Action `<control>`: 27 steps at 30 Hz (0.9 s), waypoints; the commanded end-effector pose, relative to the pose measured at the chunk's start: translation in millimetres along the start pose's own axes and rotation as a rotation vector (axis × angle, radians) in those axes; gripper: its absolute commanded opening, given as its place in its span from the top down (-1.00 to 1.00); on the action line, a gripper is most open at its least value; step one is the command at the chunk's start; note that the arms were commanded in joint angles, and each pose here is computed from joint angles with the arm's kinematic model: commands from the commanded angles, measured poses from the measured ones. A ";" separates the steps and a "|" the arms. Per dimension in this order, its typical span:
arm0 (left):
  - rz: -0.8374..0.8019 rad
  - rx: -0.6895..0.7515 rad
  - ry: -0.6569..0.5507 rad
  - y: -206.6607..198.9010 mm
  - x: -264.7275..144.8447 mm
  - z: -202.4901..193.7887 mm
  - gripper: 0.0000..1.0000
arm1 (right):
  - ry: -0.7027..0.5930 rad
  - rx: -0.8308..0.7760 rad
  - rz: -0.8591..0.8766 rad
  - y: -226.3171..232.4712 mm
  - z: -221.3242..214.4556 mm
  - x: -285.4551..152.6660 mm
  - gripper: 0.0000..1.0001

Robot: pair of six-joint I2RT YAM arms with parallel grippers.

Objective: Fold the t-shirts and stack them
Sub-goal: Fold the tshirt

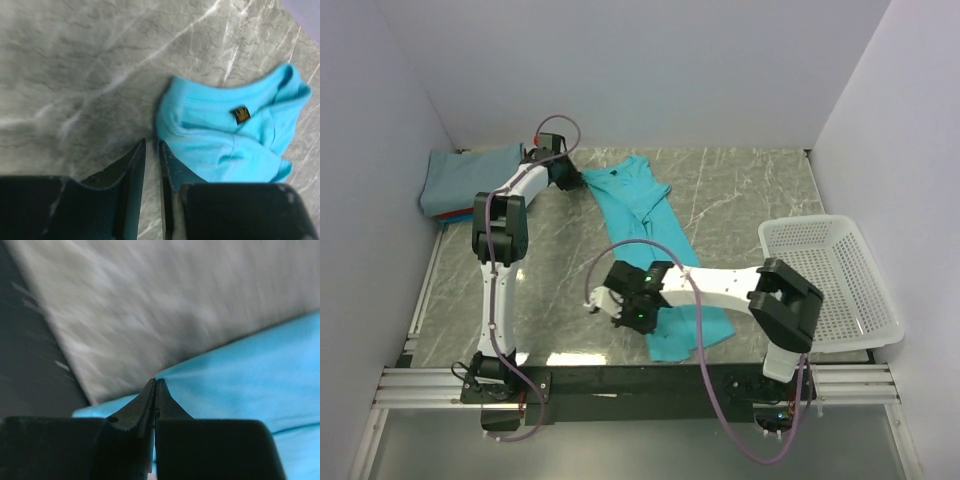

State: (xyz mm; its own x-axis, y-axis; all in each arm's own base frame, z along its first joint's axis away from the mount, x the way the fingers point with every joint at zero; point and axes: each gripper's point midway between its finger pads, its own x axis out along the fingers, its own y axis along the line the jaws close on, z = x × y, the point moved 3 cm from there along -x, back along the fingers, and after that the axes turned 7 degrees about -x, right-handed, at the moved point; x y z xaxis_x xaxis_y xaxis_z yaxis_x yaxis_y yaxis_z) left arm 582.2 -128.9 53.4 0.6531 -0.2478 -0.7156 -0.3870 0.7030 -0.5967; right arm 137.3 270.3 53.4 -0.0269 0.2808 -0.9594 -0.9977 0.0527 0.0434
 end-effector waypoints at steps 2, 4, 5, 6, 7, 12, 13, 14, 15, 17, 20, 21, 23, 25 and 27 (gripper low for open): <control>0.038 0.050 -0.010 17.7 -12.0 14.2 0.52 | -0.105 -0.084 0.114 18.0 66.3 -7.5 0.94; 0.017 0.074 -0.015 12.0 -20.4 19.4 0.51 | -0.110 -0.095 0.125 19.6 79.4 -8.9 0.88; 0.008 0.084 -0.019 9.5 -23.5 21.7 0.50 | -0.116 -0.100 0.133 18.7 88.2 -11.7 0.86; -0.003 0.094 -0.027 5.1 -28.7 25.5 0.50 | -0.123 -0.103 0.143 19.8 92.2 -13.6 0.84; -0.010 0.102 -0.029 2.6 -32.0 27.6 0.48 | -0.128 -0.111 0.145 19.6 95.0 -16.4 0.71; -0.046 0.184 -0.090 -12.7 -60.9 44.4 0.20 | -0.179 -0.136 0.083 1.8 96.1 -57.5 0.05; -0.076 0.216 -0.138 -25.7 -82.4 55.6 0.03 | -0.191 -0.131 0.061 -5.5 93.0 -64.9 -0.03; -0.095 0.231 -0.181 -32.2 -93.0 64.0 -0.06 | -0.222 -0.128 0.039 -10.3 89.6 -79.9 -0.07; -0.117 0.249 -0.220 -40.7 -116.2 70.5 -0.22 | -0.247 -0.085 0.010 -29.8 81.7 -90.4 -0.10; -0.153 0.276 -0.279 -51.7 -141.7 79.4 -0.34 | -0.315 -0.029 -0.060 -57.1 73.0 -112.5 -0.22; -0.245 0.279 -0.322 -65.4 -189.9 73.5 -0.45 | -0.447 0.136 -0.192 -123.7 53.4 -150.6 -0.36; -0.284 0.282 -0.302 -64.2 -208.3 58.5 -0.45 | -0.489 0.177 -0.221 -139.9 50.0 -160.1 -0.37; -0.329 0.264 -0.273 -62.2 -224.7 41.1 -0.46 | -0.633 0.316 -0.328 -192.4 35.8 -188.9 -0.52; -0.386 0.268 -0.222 -56.7 -246.5 13.2 -0.46 | -0.748 0.488 -0.343 -224.1 24.4 -203.2 -0.88; -0.399 0.283 -0.179 -44.9 -264.0 -13.5 -0.45 | -0.841 0.648 -0.320 -271.3 6.4 -203.3 -0.88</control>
State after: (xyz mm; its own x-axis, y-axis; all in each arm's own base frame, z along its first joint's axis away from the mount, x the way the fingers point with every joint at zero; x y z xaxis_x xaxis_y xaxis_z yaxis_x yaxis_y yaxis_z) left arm 453.3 -86.1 278.0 0.8785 -0.3207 -0.3541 0.0256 0.7717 -0.6354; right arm 363.7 201.5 211.2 0.4478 0.6199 -0.6443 -0.7944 0.6066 0.0315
